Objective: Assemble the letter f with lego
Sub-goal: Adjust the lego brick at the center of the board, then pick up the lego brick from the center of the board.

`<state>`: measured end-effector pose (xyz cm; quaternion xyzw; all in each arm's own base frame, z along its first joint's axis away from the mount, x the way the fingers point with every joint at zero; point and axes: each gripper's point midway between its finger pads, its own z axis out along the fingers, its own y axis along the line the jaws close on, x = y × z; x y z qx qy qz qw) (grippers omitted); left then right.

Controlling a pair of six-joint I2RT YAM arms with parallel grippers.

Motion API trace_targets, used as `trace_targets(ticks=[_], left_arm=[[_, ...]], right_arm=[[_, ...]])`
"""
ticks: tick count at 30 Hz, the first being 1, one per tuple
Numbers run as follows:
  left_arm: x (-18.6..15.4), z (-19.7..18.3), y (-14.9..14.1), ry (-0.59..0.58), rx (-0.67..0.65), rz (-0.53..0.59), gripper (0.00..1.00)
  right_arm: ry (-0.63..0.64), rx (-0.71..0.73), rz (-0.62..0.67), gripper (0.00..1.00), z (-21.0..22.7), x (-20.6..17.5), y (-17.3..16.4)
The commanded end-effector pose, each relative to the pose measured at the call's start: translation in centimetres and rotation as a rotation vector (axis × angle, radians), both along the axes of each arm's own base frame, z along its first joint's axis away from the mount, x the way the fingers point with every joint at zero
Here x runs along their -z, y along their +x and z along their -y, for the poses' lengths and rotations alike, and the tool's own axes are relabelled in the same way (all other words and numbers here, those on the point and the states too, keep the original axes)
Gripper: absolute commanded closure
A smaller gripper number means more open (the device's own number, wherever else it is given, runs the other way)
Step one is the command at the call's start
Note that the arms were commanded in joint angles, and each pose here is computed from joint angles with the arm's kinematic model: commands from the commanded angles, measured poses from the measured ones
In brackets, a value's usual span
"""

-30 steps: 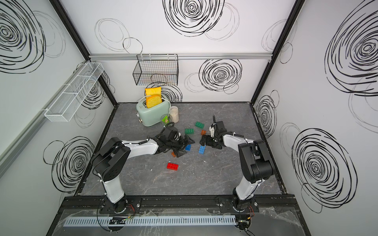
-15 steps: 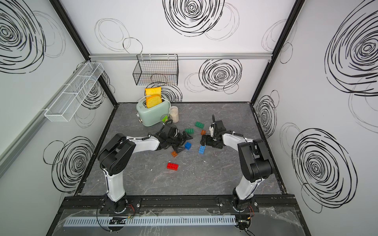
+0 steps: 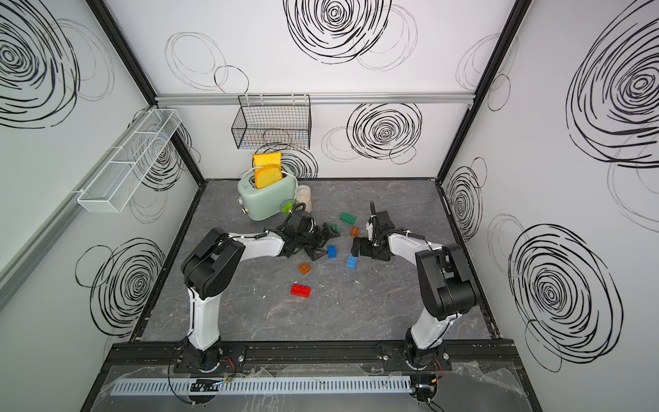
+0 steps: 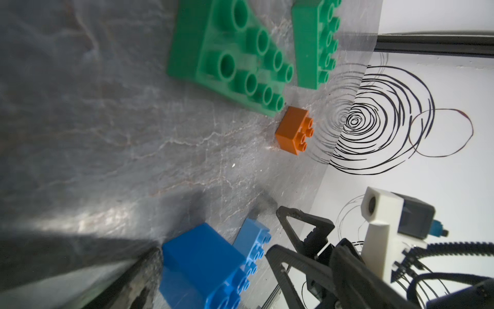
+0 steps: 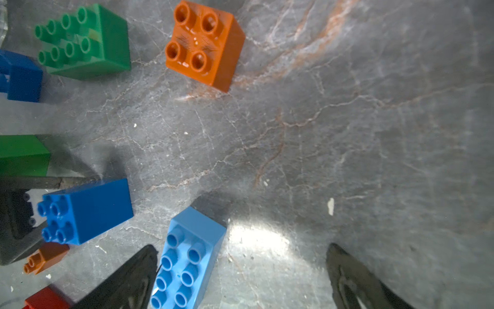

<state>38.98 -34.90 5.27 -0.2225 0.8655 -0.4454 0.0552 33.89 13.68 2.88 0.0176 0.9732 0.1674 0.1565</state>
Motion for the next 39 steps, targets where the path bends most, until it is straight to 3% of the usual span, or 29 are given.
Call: trace_targets(ticks=[1,4,8,13,17,21,30,34,39], left_arm=[[-1.3,0.1,1.6,-0.006,0.035,0.077,0.01],[-2.3,-0.4,1.7,0.009,0.062,0.127,0.02],[-5.3,-1.1,0.9,0.027,0.139,0.220,0.02],[-11.0,-3.0,-2.5,0.035,0.217,0.353,0.02],[-13.6,-5.3,-5.0,0.086,0.247,0.411,0.02],[-14.1,-9.0,-6.6,0.115,0.200,0.413,0.02],[-13.1,-15.3,-7.4,0.161,0.091,0.377,0.02],[-13.2,-16.1,-7.8,0.213,0.088,0.384,0.02],[-12.3,-17.3,-8.5,0.294,0.095,0.399,0.02]], right_arm=[[-0.064,0.005,-0.164,0.01,1.5,2.5,-4.6],[-0.045,-0.006,-0.155,0.01,1.0,1.6,-4.6],[0.070,-0.054,-0.116,0.01,-1.0,-0.4,-4.1],[0.204,-0.120,-0.158,0.01,-3.8,-1.4,-5.7],[0.226,-0.175,-0.187,0.01,-5.5,-0.3,-7.7],[0.299,-0.206,-0.213,0.01,-7.6,0.6,-9.0],[0.406,-0.304,-0.132,0.01,-12.0,-1.1,-8.5],[0.257,-0.256,-0.072,0.01,-9.7,-1.5,-8.1],[0.062,-0.126,0.137,0.01,-5.2,-3.9,-6.0]])
